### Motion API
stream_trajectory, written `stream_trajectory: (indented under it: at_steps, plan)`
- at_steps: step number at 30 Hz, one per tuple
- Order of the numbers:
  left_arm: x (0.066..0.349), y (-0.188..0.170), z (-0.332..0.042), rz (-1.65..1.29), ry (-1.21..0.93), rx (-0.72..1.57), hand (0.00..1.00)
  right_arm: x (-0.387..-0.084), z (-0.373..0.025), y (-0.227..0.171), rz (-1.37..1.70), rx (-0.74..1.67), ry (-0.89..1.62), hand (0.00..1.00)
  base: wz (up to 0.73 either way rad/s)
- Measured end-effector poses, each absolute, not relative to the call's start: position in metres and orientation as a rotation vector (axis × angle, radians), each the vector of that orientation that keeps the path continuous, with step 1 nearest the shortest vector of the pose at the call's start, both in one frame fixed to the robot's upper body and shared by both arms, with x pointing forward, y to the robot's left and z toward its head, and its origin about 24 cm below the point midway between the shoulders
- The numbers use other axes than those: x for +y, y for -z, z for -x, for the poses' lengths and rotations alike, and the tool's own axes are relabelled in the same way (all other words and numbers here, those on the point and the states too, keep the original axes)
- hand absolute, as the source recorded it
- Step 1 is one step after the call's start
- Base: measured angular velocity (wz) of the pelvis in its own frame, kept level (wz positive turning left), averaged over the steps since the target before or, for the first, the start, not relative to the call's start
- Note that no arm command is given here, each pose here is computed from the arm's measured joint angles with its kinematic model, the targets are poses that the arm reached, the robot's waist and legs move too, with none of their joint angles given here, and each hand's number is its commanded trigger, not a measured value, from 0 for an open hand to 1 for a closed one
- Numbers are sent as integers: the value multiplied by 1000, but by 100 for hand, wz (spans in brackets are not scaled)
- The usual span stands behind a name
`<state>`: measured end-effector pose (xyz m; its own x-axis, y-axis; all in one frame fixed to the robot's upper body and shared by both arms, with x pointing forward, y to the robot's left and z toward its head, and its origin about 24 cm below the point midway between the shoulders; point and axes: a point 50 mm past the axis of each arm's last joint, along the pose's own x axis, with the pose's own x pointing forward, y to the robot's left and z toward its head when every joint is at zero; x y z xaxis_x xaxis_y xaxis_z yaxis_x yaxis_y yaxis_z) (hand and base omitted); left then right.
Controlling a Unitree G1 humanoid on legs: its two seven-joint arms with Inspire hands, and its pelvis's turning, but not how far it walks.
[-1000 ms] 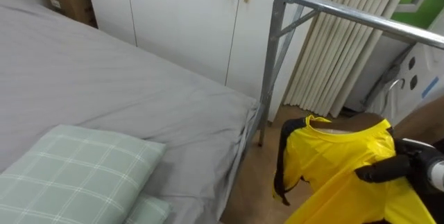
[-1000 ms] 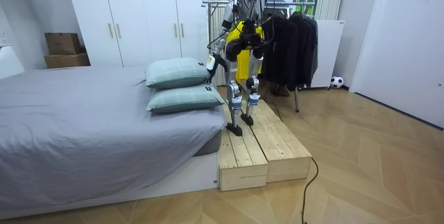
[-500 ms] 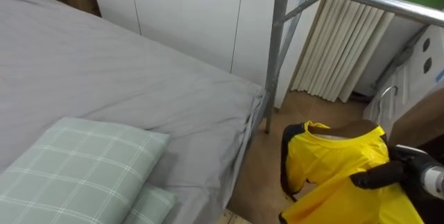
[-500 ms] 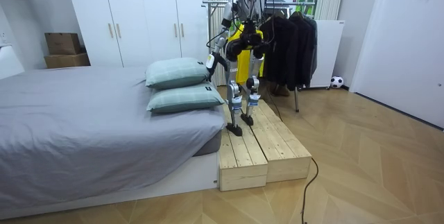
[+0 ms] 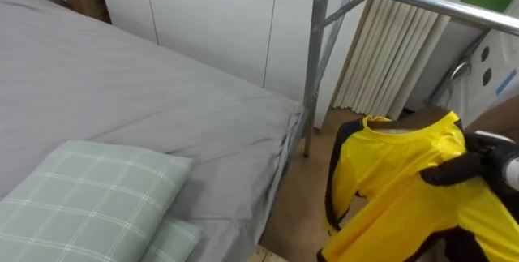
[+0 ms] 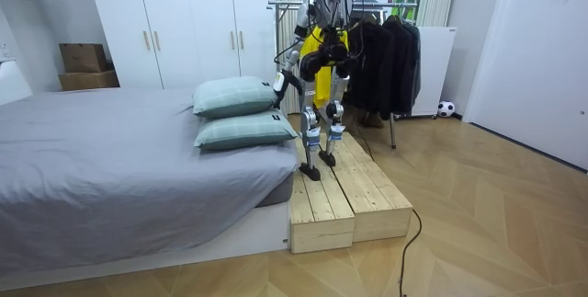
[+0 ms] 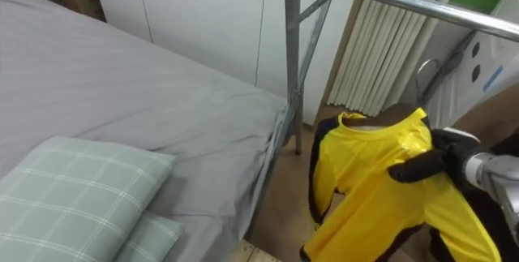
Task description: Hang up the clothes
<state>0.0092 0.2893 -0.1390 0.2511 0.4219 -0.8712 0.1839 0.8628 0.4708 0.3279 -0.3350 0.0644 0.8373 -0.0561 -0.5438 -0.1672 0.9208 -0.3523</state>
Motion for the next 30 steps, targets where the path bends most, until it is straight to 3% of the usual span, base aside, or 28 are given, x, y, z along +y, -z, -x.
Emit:
stream_trajectory:
  at_steps: [18,30]
  plan:
    - [290,137,-3,-541,-159,1325,0,-326,-340,-90,462,453,-92,100,9]
    - [291,137,2,-528,-154,1343,0,-313,-342,-101,827,381,-115,100,0]
